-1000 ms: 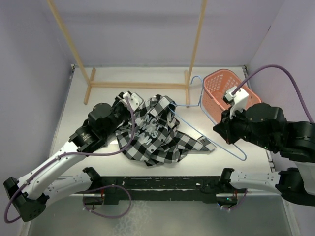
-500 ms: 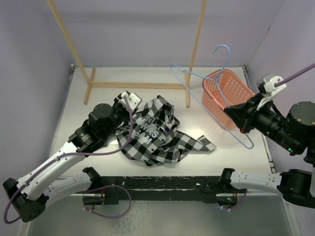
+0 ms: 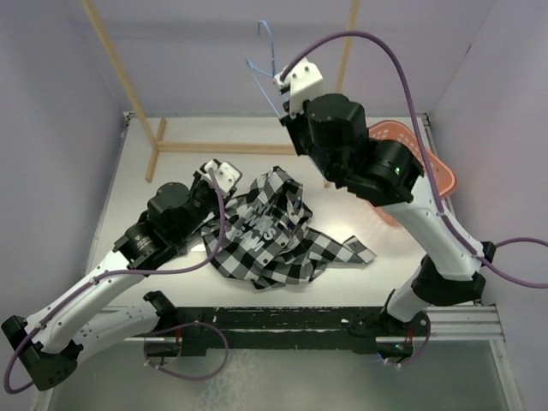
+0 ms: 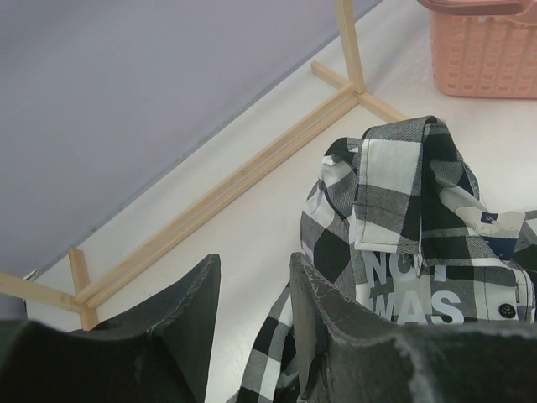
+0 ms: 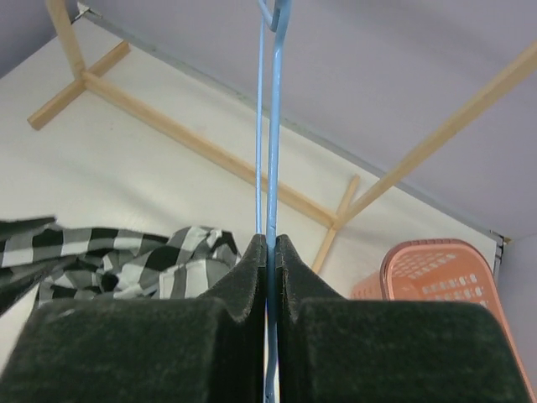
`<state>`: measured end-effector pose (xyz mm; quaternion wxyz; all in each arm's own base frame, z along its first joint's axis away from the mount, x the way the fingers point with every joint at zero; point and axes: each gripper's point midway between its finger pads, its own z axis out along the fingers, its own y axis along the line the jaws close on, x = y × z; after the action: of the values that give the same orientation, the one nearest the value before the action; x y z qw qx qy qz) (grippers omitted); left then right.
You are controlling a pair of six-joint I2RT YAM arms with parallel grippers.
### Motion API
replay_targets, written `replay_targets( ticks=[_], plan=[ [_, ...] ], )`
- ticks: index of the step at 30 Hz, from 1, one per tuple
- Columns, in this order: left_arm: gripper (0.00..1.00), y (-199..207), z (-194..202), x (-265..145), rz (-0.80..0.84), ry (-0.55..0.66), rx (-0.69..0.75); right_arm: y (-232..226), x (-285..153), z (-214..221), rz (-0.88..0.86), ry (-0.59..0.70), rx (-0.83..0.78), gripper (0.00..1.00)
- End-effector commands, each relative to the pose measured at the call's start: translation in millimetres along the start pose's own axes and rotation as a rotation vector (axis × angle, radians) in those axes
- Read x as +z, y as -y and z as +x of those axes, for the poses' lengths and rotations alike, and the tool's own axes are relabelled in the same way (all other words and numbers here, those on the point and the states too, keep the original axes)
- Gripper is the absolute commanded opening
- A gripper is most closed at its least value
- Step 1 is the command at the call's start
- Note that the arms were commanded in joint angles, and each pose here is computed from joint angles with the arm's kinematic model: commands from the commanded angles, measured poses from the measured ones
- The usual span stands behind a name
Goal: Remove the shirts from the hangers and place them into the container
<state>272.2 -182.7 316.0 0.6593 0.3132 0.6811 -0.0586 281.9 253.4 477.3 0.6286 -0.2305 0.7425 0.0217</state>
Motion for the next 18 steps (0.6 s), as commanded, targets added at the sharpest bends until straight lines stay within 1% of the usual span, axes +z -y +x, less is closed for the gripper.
replay_targets(
  ticks=[1, 5, 9, 13, 18],
  plan=[
    [0.42, -9, -22, -7, -0.029, 0.073, -0.045, 49, 9, -47, 0.055, 0.135, 0.136, 0.0],
    [0.42, -11, -18, -9, -0.044, 0.075, -0.047, 56, 40, -48, 0.024, 0.153, 0.158, 0.0],
    [0.42, -9, -15, -6, -0.043, 0.077, -0.038, 74, 54, -61, 0.023, 0.194, 0.2, 0.0],
    [0.42, -4, -11, 2, -0.024, 0.049, -0.035, 95, 66, -73, 0.046, 0.227, 0.218, 0.0],
    [0.41, 0, -8, 5, -0.006, 0.03, -0.039, 109, 91, -72, 0.062, 0.239, 0.223, 0.0]
  ],
)
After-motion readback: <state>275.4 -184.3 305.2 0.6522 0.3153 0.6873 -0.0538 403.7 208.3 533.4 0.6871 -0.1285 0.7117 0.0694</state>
